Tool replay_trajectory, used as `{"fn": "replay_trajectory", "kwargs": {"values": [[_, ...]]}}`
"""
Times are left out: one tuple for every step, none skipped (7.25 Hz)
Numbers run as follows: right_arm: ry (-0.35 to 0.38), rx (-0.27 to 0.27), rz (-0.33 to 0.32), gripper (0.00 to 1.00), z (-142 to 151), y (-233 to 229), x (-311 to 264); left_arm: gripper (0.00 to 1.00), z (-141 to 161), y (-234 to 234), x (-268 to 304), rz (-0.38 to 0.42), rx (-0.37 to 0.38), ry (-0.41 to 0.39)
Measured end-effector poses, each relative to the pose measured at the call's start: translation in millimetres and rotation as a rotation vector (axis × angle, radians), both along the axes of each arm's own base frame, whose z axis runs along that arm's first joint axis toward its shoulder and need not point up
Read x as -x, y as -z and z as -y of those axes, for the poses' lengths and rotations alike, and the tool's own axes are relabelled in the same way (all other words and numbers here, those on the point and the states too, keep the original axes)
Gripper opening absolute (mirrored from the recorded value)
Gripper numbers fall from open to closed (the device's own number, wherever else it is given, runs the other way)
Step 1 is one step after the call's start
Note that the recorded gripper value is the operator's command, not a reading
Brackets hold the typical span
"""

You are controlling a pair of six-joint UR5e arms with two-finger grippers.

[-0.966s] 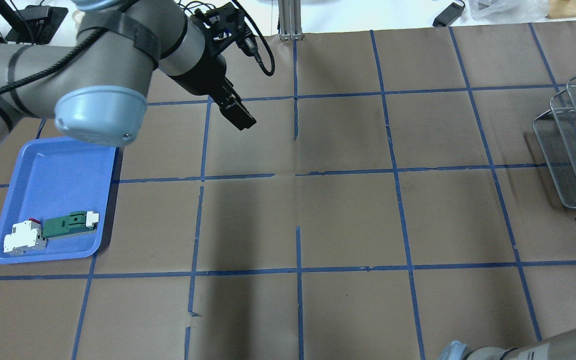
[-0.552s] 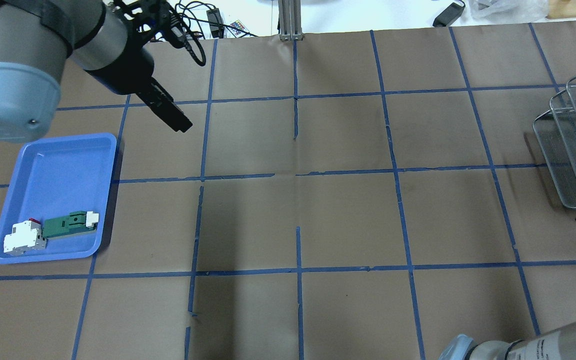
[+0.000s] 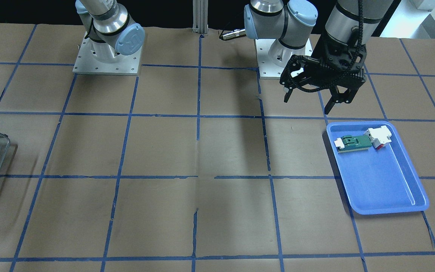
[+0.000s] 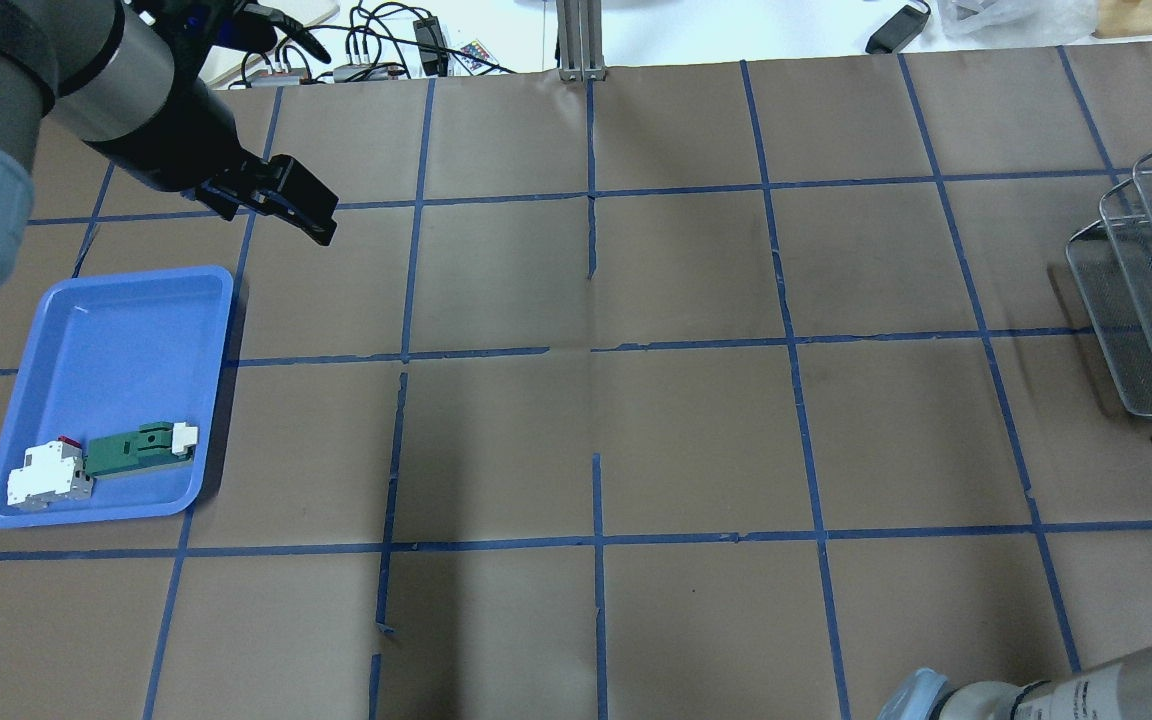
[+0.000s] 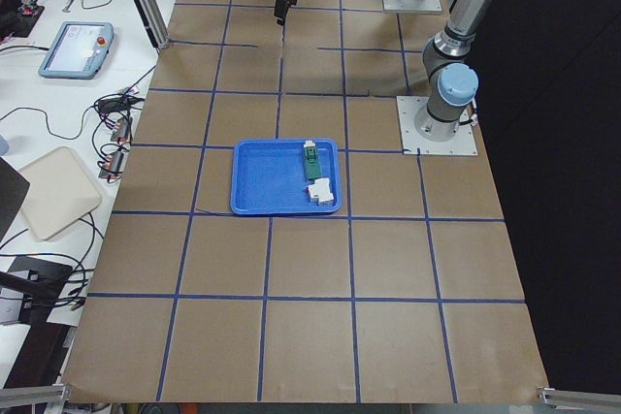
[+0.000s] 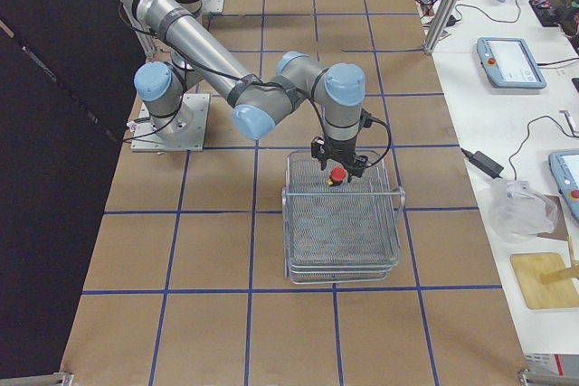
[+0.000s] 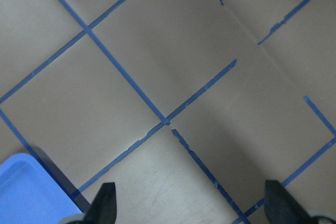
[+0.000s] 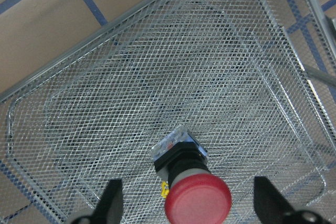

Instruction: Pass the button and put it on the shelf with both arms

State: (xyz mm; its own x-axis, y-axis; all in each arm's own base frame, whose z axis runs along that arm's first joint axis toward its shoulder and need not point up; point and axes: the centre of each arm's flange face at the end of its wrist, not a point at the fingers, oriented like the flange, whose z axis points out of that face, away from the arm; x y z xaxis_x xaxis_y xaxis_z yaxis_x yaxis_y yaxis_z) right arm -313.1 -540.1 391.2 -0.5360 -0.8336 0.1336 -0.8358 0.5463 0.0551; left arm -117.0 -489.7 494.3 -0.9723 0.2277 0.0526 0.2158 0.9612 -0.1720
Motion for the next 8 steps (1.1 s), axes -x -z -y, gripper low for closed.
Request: {"fn": "replay_trajectory", "kwargs": {"values": [[0.027,0.015,-0.006,1.0,0,-13,-11,1.0,0,0,-1,-0.001,-0.023,-0.106],[0.077,0.027,0.0,1.0,2,-29,-39,1.0,-2,2,-1,0.021,-0.06,-0.193],[0.15,0.02,0.025,1.0,5,-45,-83,1.0,-9,3,-2,0.043,-0.104,-0.266],[0.253,0.013,0.051,1.0,4,-67,-147,1.0,-15,4,-2,0.052,-0.136,-0.302],[0.37,0.013,0.073,1.0,-5,-91,-217,1.0,-20,4,-2,0.051,-0.149,-0.312],[0.495,0.021,0.089,1.0,-17,-111,-287,1.0,-24,4,-1,0.052,-0.152,-0.312],[0.615,0.042,0.1,1.0,-28,-123,-349,1.0,-26,4,-1,0.054,-0.152,-0.297],[0.732,0.058,0.111,1.0,-38,-128,-399,1.0,-26,5,-2,0.058,-0.149,-0.274]]}}
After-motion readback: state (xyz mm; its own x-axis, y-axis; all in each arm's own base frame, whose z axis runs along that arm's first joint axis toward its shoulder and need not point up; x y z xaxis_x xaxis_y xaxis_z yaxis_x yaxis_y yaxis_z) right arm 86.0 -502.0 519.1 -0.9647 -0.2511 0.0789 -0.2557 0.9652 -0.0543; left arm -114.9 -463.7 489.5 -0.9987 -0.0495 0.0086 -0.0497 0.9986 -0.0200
